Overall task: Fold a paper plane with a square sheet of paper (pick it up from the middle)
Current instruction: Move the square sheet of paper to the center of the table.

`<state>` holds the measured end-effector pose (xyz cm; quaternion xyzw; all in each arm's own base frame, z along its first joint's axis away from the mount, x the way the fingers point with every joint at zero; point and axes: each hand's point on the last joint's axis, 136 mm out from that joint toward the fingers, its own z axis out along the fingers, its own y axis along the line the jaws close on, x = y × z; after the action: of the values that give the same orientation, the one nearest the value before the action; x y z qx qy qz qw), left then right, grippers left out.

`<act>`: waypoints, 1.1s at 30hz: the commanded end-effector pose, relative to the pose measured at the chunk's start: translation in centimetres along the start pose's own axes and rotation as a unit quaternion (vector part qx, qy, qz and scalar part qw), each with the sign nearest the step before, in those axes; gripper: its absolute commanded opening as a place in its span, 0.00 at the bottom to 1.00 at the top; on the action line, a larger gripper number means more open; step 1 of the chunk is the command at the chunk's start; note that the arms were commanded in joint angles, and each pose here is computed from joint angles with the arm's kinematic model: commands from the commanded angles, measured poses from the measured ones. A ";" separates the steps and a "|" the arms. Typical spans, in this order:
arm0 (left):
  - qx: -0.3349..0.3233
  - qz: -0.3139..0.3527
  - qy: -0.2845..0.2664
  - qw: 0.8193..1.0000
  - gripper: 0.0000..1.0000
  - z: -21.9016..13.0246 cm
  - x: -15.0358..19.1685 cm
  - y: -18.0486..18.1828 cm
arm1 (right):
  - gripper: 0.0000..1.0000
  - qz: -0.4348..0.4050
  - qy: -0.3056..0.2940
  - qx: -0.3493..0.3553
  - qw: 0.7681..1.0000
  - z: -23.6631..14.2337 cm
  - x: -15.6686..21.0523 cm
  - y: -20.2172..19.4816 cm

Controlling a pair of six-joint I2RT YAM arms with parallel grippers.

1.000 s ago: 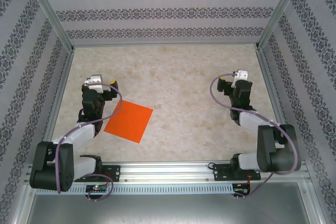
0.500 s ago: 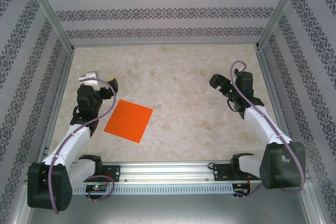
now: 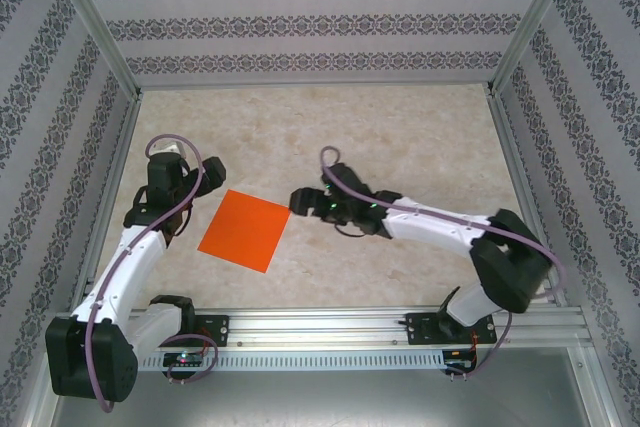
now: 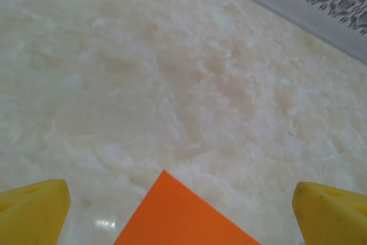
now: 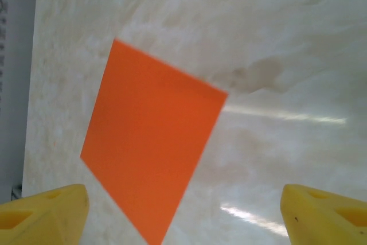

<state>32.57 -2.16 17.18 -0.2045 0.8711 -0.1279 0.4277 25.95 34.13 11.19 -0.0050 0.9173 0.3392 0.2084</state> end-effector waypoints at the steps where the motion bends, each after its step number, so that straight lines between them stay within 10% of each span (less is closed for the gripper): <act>1: -0.034 -0.013 0.039 0.999 1.00 -1.1 1.0 1.4 | 0.85 0.017 0.005 -0.039 0.999 2.4 1.8 4.6; 13: -0.095 -0.008 0.011 0.995 1.00 -1.9 -0.4 3.3 | 0.67 0.034 0.094 -0.060 0.993 10.9 7.7 8.8; 25: 0.000 -0.023 0.041 0.999 1.00 -1.8 0.2 -0.2 | 0.65 0.021 0.119 0.090 0.989 9.9 8.2 -1.4; 33: 0.176 -0.035 0.098 0.979 1.00 -1.5 2.1 -6.1 | 0.66 0.016 0.113 0.174 0.978 3.9 5.8 -10.0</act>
<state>31.11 -5.99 17.44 -0.1711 0.8873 -0.2296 0.3616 24.84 36.15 2.78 0.0118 0.9540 0.2774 0.1131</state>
